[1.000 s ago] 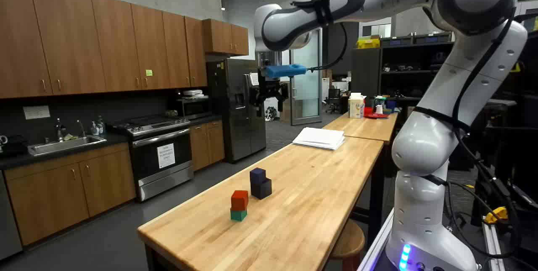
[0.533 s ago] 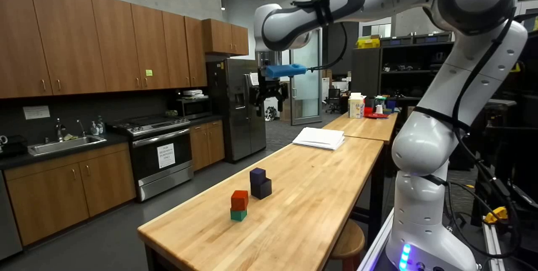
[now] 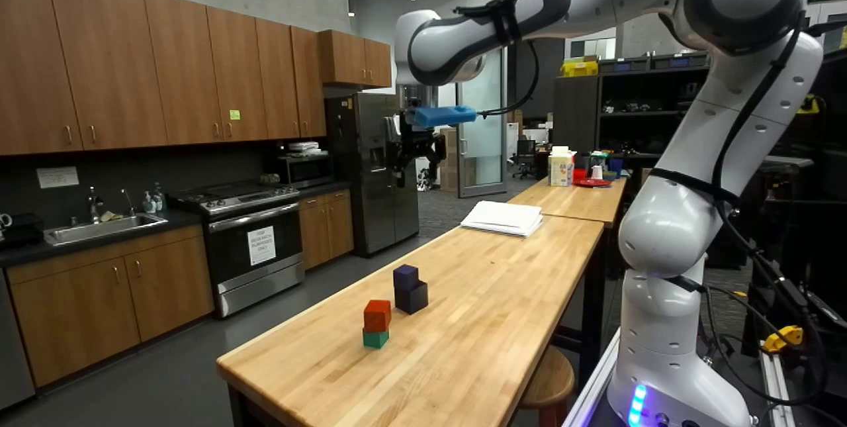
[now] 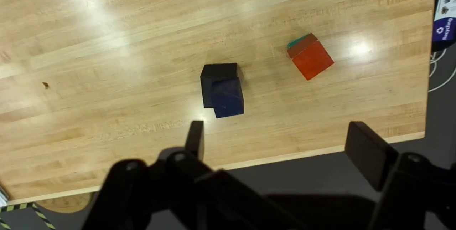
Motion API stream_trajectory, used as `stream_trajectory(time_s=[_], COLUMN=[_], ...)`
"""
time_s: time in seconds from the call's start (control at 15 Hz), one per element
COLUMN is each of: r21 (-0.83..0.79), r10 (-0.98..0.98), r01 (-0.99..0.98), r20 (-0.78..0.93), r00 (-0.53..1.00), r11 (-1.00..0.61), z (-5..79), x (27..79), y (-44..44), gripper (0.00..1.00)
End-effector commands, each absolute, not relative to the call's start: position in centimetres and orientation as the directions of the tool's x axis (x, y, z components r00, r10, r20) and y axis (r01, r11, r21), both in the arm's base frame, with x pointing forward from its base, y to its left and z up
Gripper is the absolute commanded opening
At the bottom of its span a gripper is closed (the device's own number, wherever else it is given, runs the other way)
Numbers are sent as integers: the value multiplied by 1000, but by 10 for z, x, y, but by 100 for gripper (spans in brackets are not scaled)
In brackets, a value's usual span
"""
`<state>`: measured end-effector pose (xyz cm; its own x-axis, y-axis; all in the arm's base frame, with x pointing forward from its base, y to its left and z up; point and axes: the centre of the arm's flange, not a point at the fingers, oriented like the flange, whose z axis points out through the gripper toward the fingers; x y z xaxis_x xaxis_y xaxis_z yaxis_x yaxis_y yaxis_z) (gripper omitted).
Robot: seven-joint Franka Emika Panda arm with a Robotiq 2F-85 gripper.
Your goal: Move the orange block to the right and the blue block to the left
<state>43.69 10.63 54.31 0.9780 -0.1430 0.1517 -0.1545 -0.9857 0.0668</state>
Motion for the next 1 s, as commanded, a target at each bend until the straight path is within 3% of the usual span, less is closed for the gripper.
stream_trajectory(time_s=[0.0,0.93], r21=[76,74], r10=[-55,204], r01=[-69,193], r20=[173,186], r00=[983,961], r11=[-995,-978], z=[527,424], x=[454,518], y=[117,140], gripper=[100,100])
